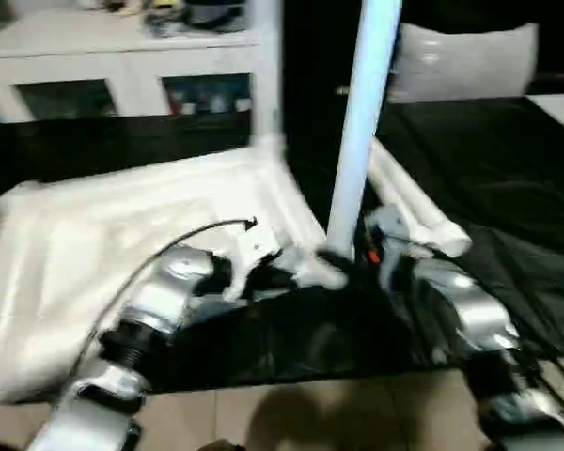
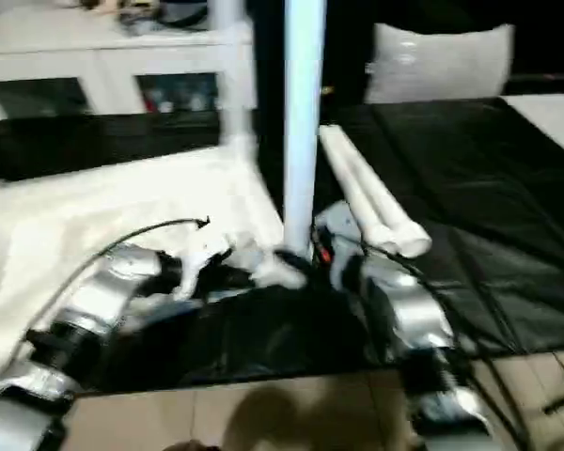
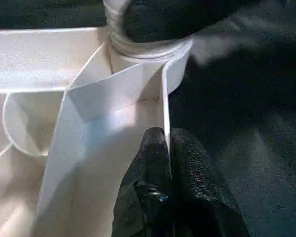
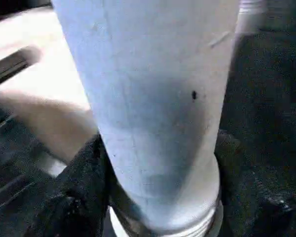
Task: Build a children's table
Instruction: Rotate leg to tighten
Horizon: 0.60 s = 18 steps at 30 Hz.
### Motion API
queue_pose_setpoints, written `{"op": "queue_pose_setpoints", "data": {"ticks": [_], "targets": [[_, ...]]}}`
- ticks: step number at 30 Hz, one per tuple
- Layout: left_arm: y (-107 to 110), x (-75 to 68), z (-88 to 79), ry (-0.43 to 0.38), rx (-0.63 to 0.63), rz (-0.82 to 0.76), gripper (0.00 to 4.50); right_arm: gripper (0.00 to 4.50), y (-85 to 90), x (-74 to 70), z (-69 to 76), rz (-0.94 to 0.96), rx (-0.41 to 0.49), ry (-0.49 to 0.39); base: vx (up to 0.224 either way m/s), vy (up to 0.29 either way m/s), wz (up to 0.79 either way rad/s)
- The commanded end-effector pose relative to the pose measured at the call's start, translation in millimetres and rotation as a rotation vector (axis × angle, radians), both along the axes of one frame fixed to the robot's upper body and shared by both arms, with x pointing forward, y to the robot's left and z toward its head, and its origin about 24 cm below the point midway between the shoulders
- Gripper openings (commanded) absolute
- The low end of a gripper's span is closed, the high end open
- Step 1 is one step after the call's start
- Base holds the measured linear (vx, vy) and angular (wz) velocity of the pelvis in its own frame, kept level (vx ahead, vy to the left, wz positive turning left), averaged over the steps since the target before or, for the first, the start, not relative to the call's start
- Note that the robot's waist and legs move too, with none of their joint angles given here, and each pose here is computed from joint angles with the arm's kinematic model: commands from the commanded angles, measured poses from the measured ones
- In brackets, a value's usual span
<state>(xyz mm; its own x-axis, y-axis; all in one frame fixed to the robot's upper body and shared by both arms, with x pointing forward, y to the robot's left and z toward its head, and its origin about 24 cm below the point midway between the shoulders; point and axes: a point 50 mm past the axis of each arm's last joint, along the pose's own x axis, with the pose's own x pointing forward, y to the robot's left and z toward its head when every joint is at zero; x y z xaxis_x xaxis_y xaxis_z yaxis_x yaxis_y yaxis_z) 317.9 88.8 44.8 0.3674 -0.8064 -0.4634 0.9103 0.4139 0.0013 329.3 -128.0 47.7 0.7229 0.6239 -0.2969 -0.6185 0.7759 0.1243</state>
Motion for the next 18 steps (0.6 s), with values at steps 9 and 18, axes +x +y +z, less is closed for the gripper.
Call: {"op": "queue_pose_setpoints", "data": {"ticks": [9,18], "targets": [[-68,10.1,41.4,-0.199,-0.132,0.053,0.00,3.37,25.4,16.8,-14.6,-0.213,-0.015,0.077,0.000,0.000,0.00],[-47,14.0,29.6,-0.199,-0.037,0.020,0.00,3.92,-1.4,11.7,-2.8,-0.158,-0.019,-0.080,0.000,0.000,0.00]]}}
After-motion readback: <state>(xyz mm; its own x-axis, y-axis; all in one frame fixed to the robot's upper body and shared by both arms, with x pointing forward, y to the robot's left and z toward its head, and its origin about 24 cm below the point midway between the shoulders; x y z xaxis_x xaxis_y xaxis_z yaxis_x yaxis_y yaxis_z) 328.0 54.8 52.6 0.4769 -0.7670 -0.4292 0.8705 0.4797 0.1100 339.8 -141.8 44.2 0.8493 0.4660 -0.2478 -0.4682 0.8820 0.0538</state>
